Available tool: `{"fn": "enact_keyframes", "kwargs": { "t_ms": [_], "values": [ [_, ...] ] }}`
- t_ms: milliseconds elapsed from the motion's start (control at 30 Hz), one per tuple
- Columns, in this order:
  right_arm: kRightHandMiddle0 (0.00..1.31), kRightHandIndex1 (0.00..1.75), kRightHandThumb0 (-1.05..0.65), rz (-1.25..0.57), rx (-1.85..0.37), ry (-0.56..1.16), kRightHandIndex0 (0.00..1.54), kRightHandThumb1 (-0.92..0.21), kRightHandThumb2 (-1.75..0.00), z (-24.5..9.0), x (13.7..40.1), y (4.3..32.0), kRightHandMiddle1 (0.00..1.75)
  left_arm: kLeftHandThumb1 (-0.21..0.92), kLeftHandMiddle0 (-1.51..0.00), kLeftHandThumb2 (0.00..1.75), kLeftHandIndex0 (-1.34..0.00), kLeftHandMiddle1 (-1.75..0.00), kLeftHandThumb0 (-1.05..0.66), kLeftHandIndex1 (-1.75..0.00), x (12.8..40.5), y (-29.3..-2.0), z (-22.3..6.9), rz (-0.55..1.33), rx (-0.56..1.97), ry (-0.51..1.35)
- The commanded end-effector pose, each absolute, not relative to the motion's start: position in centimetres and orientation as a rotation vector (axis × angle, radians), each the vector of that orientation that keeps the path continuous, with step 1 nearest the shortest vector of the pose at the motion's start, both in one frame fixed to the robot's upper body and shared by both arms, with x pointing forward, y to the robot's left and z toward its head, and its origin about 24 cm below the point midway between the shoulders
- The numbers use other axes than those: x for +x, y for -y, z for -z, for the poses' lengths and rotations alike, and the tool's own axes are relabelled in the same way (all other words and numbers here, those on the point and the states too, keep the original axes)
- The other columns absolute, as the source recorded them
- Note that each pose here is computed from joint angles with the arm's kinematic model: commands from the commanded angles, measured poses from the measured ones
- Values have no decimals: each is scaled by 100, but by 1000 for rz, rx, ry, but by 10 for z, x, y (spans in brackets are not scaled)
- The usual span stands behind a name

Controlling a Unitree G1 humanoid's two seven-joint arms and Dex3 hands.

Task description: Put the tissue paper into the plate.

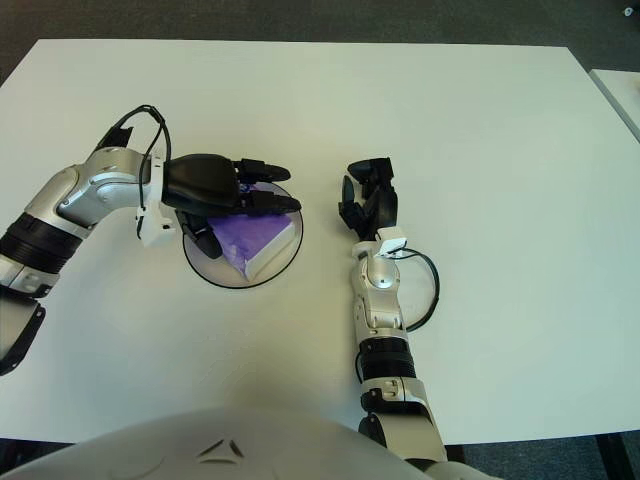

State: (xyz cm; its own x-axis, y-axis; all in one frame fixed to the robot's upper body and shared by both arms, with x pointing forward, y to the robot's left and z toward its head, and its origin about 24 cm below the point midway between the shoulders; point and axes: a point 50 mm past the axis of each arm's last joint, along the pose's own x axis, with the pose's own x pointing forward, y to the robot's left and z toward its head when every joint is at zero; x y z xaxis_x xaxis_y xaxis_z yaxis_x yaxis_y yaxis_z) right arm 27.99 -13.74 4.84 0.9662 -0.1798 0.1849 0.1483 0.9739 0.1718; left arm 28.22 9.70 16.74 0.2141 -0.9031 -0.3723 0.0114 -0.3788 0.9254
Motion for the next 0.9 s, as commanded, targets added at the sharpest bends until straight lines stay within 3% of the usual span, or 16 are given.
{"fn": "enact_keyframes", "kwargs": {
  "t_ms": [0,400,633,867],
  "values": [
    [18,101,-34,216,163,-103,23,-92,-52,8,253,140,175,92,0,69,0,0,-105,0,284,-101,-168,1285,1621,853],
    [18,101,-35,212,160,-111,26,-92,-52,10,253,140,175,92,0,80,-1,0,-105,-1,287,-106,-172,1213,1630,881],
    [18,99,-35,203,163,-110,25,-92,-52,11,254,140,175,92,0,98,-1,0,-105,-2,294,-121,-177,966,1497,850],
    [18,98,-35,190,158,-112,26,-92,-52,11,255,140,175,92,0,102,0,0,-105,0,299,-133,-171,783,1314,876]
  ]
}}
